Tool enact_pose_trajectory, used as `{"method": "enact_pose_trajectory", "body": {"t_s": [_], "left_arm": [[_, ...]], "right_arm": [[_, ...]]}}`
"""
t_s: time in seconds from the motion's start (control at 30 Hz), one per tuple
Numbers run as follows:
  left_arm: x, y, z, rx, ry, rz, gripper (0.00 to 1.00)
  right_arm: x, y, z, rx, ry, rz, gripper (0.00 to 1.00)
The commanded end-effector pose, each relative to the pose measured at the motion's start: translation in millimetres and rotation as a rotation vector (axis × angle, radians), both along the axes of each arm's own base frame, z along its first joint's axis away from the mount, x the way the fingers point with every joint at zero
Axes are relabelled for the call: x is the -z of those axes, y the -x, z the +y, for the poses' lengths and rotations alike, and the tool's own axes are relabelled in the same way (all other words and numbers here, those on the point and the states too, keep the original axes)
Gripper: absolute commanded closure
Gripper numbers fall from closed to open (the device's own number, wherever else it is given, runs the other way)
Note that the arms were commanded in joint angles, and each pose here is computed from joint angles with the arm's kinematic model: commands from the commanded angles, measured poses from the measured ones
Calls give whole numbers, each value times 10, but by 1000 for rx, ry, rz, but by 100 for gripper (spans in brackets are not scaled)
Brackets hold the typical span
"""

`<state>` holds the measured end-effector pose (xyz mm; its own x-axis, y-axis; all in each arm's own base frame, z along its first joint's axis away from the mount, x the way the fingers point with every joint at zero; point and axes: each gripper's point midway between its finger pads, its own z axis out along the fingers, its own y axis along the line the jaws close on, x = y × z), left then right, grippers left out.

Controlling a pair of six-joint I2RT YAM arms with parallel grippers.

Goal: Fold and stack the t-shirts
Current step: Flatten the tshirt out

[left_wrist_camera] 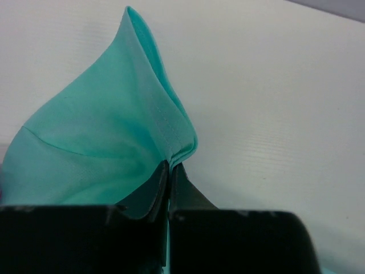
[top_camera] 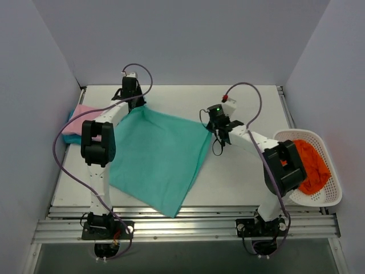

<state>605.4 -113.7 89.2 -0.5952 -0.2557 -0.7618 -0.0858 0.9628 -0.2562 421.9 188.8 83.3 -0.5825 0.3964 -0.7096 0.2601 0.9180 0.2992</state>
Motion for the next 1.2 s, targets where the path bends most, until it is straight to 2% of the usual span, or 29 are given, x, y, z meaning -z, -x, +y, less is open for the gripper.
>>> {"method": "enact_pose_trajectory", "body": {"t_s": [0.0,0.17,0.23,0.3,0.4,0.43,0.47,0.53,0.67,0.7,0.73,0.77,0.8,0.83,0.87,0.9,0.93,0.97,1.0,1.03,1.07,1.1,1.13,1.17], "left_arm": [[-569,-173,-29,-26,58,-132,98],[-279,-303,-220,-16,131,-84,98],[-194,-401,-276,-17,154,-78,98],[-123,-431,-352,5,175,-55,91],[138,-543,-391,8,175,-14,45],[152,-579,-398,12,179,-15,4],[32,-652,-399,14,185,-35,6],[160,-688,-421,29,191,-13,6],[-108,-723,-281,-20,178,-58,6],[93,-619,-220,-37,163,-17,6],[-303,-662,-154,-60,159,-111,6],[-394,-632,-109,-71,151,-131,6],[-515,-522,-51,-86,137,-141,6],[-620,-508,64,-129,112,-170,6],[-707,-461,122,-147,100,-183,6],[-1006,-386,176,-164,96,-228,6],[-907,-293,306,-213,69,-210,6],[-981,-226,354,-229,65,-221,6],[-1205,-134,394,-239,71,-256,6],[-1067,-32,437,-251,65,-225,6],[-1072,37,471,-262,67,-218,6],[-1202,118,479,-263,76,-233,6],[-1026,240,485,-267,70,-185,6],[-986,317,482,-268,78,-167,6]], "right_arm": [[-467,-170,-756,145,130,-53,100],[-673,-592,-1358,292,190,-49,100],[-572,-745,-1463,313,215,-29,100],[-648,-945,-1597,346,219,-43,100],[-344,-1214,-1758,371,248,8,100],[-307,-1276,-1798,382,252,12,100],[-259,-1328,-1840,392,258,21,100],[-167,-1498,-1951,430,281,28,100],[-74,-1798,-2129,518,320,16,100],[93,-1860,-2154,524,333,34,100],[-88,-2007,-2175,542,318,-16,100],[-101,-2070,-2177,542,322,-28,85],[-26,-2127,-2170,532,328,-28,62],[-174,-2214,-2170,538,321,-69,32],[-211,-2228,-2171,536,336,-79,12],[-312,-2234,-2171,542,341,-98,8],[-414,-2214,-2185,558,357,-113,6],[-448,-2164,-2162,560,368,-110,6],[-711,-2100,-2154,569,360,-141,5],[-803,-2037,-2141,576,361,-152,6],[-683,-1867,-2141,581,390,-115,5],[-1052,-1743,-2046,581,360,-173,5],[-1099,-1648,-1993,579,350,-184,5],[-1188,-1383,-1878,561,346,-183,5]]}}
